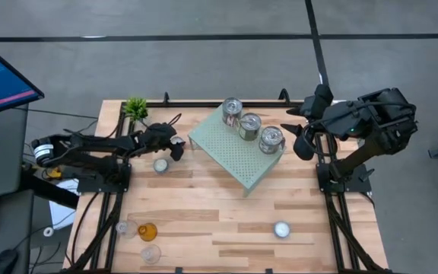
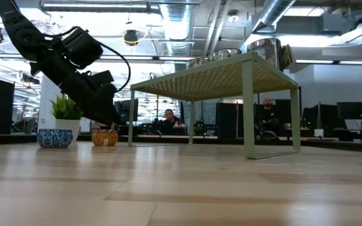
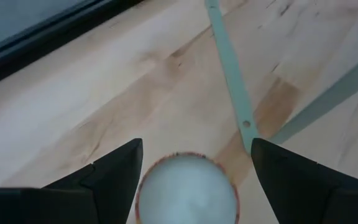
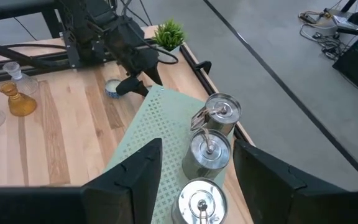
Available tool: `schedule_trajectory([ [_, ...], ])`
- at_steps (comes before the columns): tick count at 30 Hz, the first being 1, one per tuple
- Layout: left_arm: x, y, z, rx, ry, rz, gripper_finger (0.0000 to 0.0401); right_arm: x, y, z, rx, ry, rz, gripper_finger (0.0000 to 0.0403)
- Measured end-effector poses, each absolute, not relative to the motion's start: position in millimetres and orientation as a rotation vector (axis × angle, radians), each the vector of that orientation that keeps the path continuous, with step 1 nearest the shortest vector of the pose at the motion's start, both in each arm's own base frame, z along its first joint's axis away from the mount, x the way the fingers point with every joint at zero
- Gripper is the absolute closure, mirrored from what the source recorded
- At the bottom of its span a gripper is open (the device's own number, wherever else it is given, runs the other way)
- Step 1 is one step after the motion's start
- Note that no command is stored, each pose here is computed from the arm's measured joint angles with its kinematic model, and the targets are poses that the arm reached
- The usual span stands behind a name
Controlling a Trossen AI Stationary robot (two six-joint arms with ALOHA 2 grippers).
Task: Stock candles on shelf
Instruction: Put the orange scented candle on the shelf
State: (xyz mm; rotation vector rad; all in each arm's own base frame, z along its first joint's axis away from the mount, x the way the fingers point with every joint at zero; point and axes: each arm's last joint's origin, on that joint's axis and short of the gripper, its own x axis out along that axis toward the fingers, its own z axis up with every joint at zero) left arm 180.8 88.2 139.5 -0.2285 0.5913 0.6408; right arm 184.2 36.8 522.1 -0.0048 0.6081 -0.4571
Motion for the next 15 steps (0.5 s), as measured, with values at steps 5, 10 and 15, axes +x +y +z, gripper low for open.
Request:
schedule_trajectory([
  [5, 183, 89, 130, -0.231, 0.636, 0.641, 0.01, 184, 37, 522, -0.001, 0.607, -0.458, 0.0215],
  [10, 186, 90, 121, -0.24, 0.669, 0.641, 0.01, 184, 37, 522, 0.001, 0.607, -0.459, 0.0214],
  [15, 188, 91, 113, -0.246, 0.703, 0.633, 0.0099, 184, 37, 522, 0.001, 0.607, -0.459, 0.0217],
])
